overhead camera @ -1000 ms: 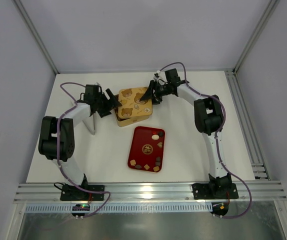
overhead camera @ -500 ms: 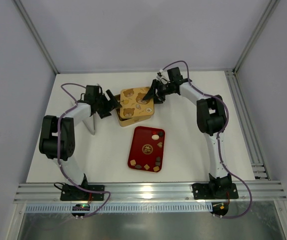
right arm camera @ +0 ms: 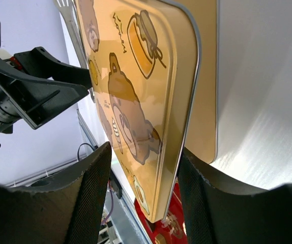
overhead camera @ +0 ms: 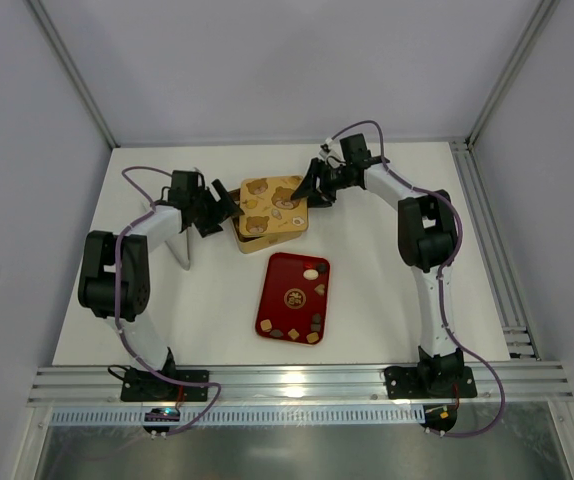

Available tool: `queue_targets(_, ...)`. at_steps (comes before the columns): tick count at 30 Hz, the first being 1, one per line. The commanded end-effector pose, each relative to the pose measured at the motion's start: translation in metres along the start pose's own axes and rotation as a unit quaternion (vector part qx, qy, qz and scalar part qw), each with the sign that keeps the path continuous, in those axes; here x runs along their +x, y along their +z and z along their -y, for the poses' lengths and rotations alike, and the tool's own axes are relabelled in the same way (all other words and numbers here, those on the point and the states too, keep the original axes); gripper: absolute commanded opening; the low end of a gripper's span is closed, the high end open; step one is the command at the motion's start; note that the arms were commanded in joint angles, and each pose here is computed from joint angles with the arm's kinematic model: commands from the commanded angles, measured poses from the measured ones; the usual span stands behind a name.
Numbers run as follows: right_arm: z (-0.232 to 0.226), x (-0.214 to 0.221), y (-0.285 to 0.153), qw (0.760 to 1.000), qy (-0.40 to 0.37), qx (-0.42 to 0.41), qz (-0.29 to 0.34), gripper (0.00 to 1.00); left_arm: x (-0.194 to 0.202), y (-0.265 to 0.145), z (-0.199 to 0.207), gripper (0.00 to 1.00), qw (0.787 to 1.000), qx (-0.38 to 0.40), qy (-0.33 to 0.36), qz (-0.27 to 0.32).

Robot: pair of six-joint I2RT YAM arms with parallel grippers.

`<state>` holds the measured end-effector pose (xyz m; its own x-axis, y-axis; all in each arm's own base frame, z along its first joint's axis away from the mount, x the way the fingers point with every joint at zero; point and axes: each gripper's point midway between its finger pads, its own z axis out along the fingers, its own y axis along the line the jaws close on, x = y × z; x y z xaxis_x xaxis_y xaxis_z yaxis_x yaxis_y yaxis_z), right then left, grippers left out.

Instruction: Pack the chocolate

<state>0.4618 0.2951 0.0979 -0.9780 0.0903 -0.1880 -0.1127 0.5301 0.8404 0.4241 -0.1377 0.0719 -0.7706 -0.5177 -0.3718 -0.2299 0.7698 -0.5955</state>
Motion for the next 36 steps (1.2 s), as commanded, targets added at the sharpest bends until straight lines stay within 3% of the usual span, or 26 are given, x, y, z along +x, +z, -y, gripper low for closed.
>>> queue_targets(1, -0.022, -0.012, -0.017, 0.999, -0.034, 0.006, 0.026, 0.56, -0.005, 0.000, 0.009, 0.81, 1.000, 0.014, 0.012, 0.004)
queue_targets(36, 0.000, -0.023, 0.015, 0.992, -0.069, 0.105, 0.024, 0.55, -0.014, 0.011, 0.020, 0.81, 1.000, 0.025, 0.010, -0.003)
